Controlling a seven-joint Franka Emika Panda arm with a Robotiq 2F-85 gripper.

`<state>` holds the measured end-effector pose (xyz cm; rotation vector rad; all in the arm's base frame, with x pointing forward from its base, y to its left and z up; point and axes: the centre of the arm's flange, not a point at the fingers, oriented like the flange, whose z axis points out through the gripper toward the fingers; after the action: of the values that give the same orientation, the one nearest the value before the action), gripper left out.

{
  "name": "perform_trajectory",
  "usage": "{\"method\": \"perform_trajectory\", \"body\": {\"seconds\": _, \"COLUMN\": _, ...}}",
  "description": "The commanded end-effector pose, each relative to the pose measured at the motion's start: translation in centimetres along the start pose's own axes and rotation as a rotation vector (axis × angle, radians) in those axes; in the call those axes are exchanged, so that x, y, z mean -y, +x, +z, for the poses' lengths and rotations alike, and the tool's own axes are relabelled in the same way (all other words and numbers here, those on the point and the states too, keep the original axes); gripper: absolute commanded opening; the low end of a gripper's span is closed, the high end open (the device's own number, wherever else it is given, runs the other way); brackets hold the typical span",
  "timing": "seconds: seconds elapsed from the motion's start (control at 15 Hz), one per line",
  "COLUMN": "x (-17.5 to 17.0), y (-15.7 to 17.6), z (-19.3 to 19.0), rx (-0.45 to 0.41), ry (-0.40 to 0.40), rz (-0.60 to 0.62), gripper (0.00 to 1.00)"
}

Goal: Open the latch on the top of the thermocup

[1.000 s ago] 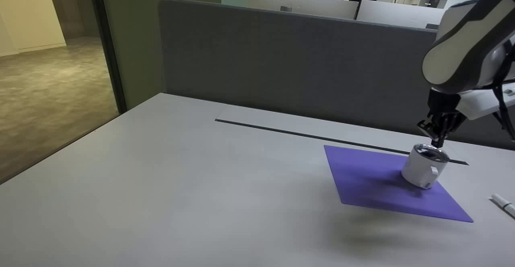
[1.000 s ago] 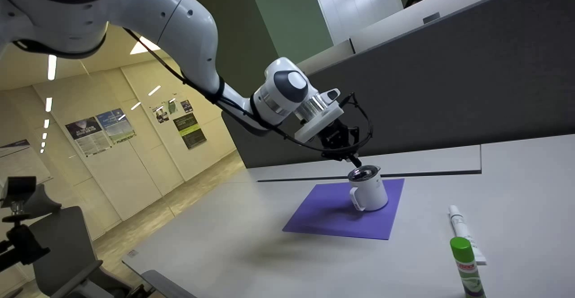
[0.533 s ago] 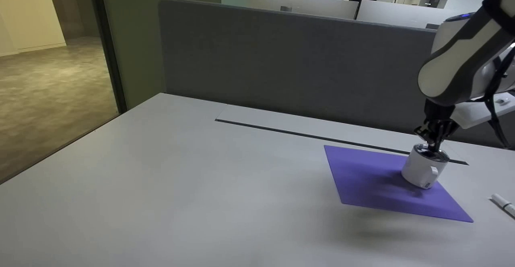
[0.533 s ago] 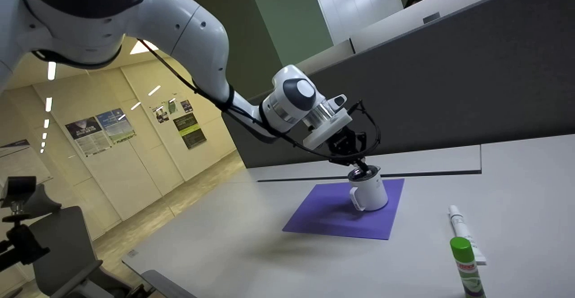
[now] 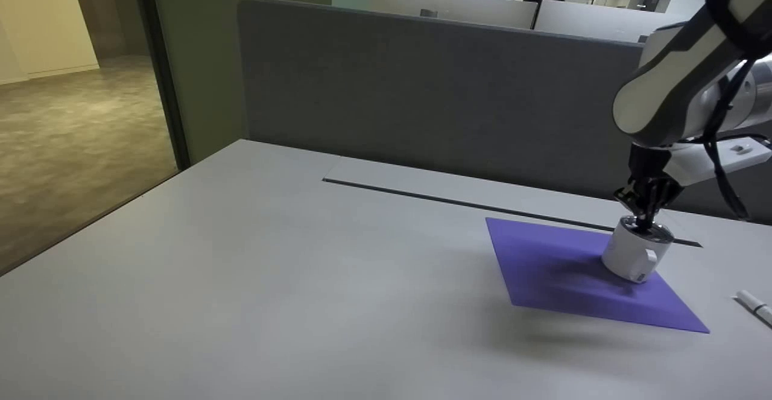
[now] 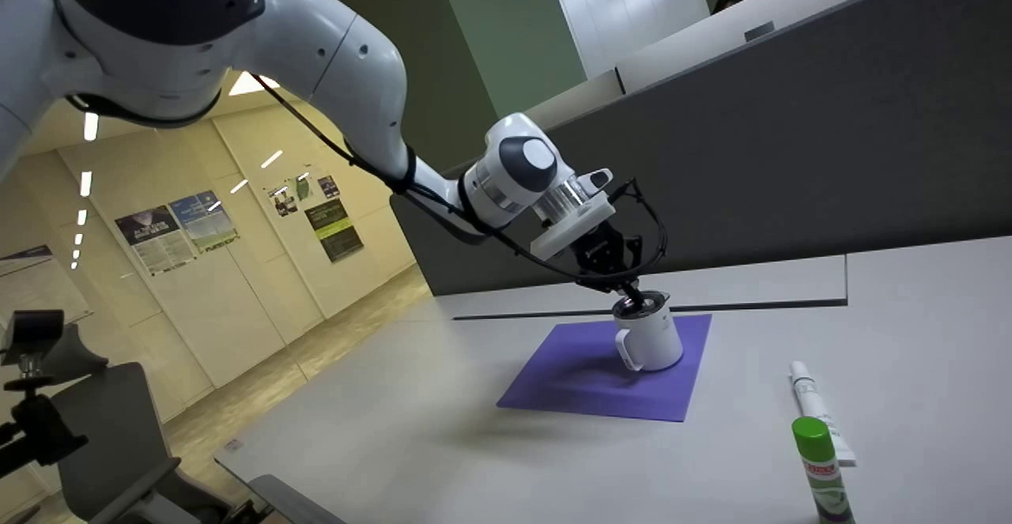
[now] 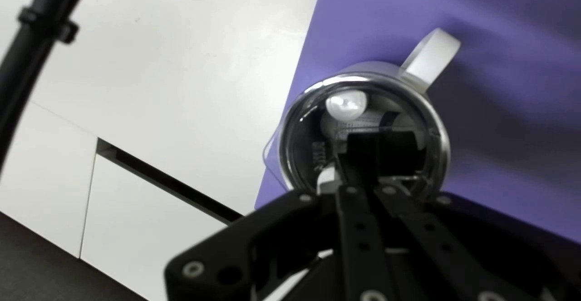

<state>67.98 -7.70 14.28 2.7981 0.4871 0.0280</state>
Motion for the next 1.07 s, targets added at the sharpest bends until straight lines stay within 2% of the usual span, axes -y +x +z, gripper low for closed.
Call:
{"method": "perform_trajectory", "body": {"seconds": 0.0, "x": 0.4, "y": 1.3, "z": 0.9, "rx": 0.036, "ry": 0.044, "rz": 0.042, "gripper": 0.0}}
{"method": "perform_trajectory", "body": {"seconds": 0.33, "x": -0.3, "y": 1.0, "z": 0.2, "rx": 0.029, "ry": 0.052, "rz": 0.08, "gripper": 0.0}}
{"method": "perform_trajectory", "body": {"seconds": 0.47, "x": -1.0, "y": 0.4, "z": -1.4, "rx": 0.002, "ry": 0.028, "rz": 0.098, "gripper": 0.0}}
{"method": "perform_trajectory", "body": {"seconds": 0.8, "x": -3.4, "y": -0.7, "z": -7.2, "rx": -0.097, "ry": 0.127, "rz": 0.045, "gripper": 0.0}}
{"method": "perform_trajectory", "body": {"seconds": 0.87, "x": -4.0, "y": -0.9, "z": -8.0, "rx": -0.109, "ry": 0.167, "rz": 0.038, "gripper": 0.26}}
{"method": "perform_trajectory", "body": {"seconds": 1.0, "x": -4.9, "y": -1.3, "z": -9.2, "rx": -0.132, "ry": 0.206, "rz": 0.037, "gripper": 0.32}}
